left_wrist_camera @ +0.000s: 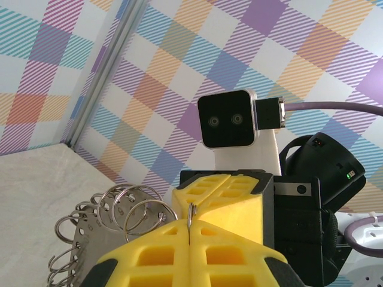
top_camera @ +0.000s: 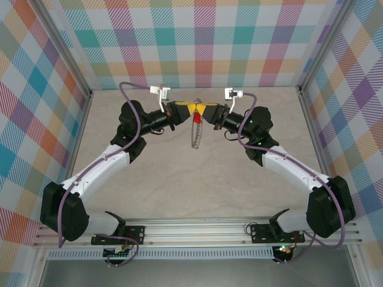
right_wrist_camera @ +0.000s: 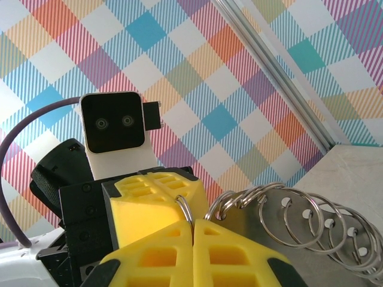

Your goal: Put the keys on the keyring

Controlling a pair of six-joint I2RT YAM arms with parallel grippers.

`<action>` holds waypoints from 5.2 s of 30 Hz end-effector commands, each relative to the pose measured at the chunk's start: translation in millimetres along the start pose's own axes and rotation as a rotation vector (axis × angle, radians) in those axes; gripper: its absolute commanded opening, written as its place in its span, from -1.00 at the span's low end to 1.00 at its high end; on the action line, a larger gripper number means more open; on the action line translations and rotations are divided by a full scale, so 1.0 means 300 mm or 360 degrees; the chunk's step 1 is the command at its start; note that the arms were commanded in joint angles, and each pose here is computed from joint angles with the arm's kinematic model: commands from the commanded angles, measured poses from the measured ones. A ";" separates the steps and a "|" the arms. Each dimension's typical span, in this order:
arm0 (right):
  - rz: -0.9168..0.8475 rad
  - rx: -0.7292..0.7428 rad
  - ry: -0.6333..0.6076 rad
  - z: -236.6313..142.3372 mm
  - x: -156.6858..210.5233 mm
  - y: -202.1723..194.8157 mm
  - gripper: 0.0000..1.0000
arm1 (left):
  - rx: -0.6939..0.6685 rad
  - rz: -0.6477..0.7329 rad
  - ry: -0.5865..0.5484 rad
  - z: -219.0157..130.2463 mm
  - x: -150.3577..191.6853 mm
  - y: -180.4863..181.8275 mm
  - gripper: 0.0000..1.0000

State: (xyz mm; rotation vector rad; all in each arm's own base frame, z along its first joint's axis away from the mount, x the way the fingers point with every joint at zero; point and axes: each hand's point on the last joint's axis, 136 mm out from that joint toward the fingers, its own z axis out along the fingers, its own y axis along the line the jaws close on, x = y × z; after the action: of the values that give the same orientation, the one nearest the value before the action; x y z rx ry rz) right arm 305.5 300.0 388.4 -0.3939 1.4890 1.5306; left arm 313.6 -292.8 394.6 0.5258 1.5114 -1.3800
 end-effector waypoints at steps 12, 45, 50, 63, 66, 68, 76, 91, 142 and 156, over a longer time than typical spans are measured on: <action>-0.0233 -0.0021 0.0366 -0.031 0.022 0.074 -1.00 | -0.0103 0.0328 0.0135 -0.035 -0.071 -0.066 -0.18; -0.0199 -0.0175 0.0685 -0.097 0.048 0.017 -1.00 | 0.0267 0.0299 0.0749 -0.003 0.072 -0.028 -0.17; -0.0200 -0.0184 0.0677 -0.096 0.045 0.021 -1.00 | 0.0274 0.0290 0.0751 0.005 0.074 -0.020 -0.18; -0.0193 -0.0194 0.0674 -0.094 0.047 0.020 -1.00 | 0.0301 0.0261 0.0717 0.024 0.056 -0.022 -0.26; -0.0193 -0.0193 0.0675 -0.095 0.048 0.019 -1.00 | 0.0300 0.0258 0.0708 0.027 0.052 -0.019 -0.25; -0.0186 -0.0190 0.0678 -0.097 0.052 0.016 -1.00 | 0.0302 0.0259 0.0705 0.028 0.050 -0.021 -0.26; -0.0183 -0.0189 0.0681 -0.099 0.056 0.014 -1.00 | 0.0294 0.0260 0.0699 0.031 0.046 -0.019 -0.30; -0.0178 -0.0190 0.0684 -0.096 0.058 0.006 -1.00 | 0.0310 0.0245 0.0702 0.034 0.050 -0.020 -0.38; -0.0161 -0.0070 0.0467 -0.120 0.020 -0.054 -0.02 | 0.0263 0.0288 0.0362 0.034 -0.080 -0.108 -1.00; -0.0221 -0.0115 0.0359 -0.134 -0.044 0.020 0.10 | 0.0290 0.0282 0.0387 0.029 -0.064 -0.116 -1.00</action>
State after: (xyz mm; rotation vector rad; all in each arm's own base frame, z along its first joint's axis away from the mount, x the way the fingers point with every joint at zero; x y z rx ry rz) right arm 299.7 267.6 369.8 -0.7127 1.6316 1.5021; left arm 315.3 -306.5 404.3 0.8923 1.6009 -1.3457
